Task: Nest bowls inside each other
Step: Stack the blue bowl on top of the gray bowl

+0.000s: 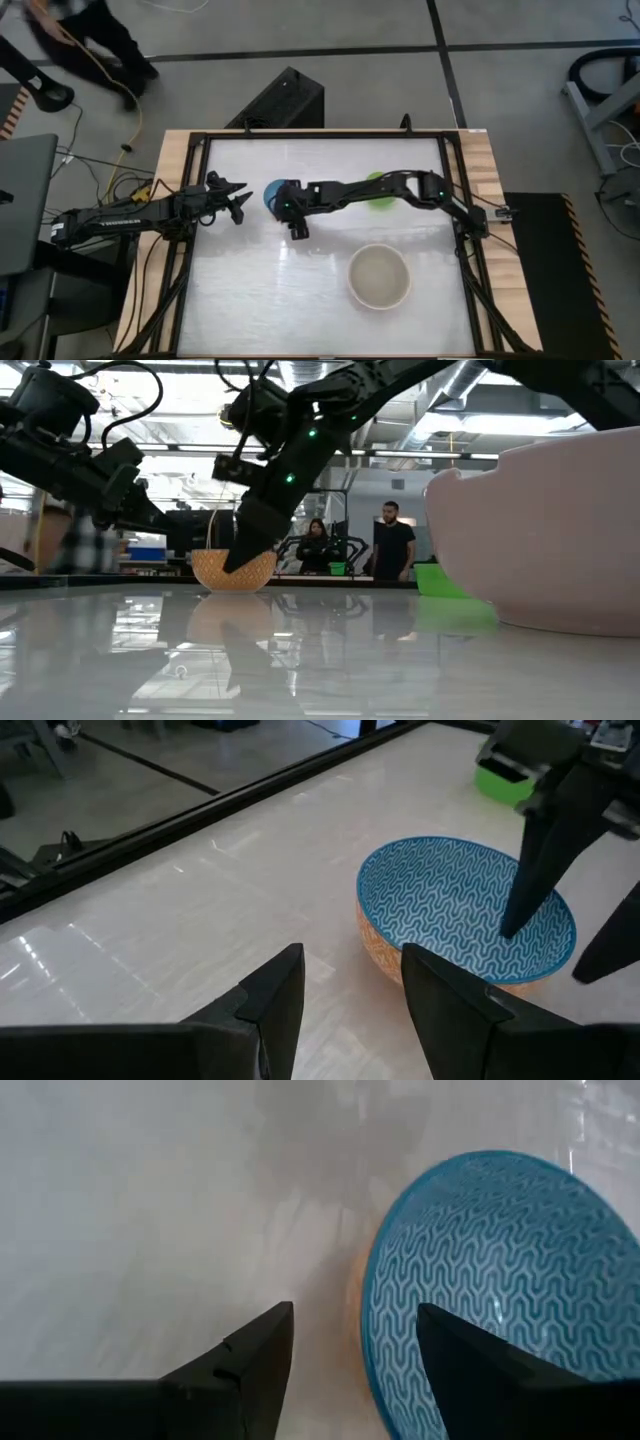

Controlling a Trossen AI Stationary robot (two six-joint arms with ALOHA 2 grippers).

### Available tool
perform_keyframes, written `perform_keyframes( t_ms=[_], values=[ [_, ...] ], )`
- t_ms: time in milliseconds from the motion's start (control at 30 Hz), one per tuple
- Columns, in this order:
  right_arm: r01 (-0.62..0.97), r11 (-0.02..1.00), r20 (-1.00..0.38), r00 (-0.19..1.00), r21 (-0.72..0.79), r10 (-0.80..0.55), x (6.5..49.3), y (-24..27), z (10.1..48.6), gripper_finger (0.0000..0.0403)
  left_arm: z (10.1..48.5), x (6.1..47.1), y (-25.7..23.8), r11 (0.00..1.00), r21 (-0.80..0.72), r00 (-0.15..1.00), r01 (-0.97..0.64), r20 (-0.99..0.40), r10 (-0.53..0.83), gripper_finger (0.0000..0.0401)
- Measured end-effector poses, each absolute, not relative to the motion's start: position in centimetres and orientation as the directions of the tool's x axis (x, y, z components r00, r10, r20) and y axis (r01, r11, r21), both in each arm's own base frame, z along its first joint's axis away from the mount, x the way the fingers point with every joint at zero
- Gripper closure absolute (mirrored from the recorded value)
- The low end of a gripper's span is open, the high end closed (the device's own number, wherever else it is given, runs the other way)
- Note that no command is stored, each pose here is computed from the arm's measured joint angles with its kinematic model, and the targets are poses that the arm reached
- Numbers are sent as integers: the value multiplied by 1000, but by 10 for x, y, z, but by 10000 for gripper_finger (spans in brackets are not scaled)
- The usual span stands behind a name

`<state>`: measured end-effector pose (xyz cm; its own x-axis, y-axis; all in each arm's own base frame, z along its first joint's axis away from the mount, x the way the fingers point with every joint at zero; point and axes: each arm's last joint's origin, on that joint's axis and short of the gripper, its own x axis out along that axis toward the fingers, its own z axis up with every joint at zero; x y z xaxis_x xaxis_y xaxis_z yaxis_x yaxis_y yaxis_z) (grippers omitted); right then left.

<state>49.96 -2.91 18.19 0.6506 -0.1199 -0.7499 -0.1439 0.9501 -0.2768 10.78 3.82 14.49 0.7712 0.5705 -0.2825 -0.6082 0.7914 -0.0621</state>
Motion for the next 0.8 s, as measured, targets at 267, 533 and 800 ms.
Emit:
perform_keyframes(
  t_ms=[267, 533, 800],
  values=[
    [-159, 919, -782, 589, -362, -207, 509, -32, 165, 261, 145, 108, 38, 792, -62, 771, -608, -283, 570, 243],
    [-212, 893, -781, 590, -397, -207, 508, -26, 167, 368, 145, 108, 38, 792, -62, 772, -608, -283, 570, 243],
    [-254, 897, -819, 546, -363, -176, 499, -1, 205, 368, 145, 108, 38, 792, -62, 772, -608, -283, 570, 243]
  ],
)
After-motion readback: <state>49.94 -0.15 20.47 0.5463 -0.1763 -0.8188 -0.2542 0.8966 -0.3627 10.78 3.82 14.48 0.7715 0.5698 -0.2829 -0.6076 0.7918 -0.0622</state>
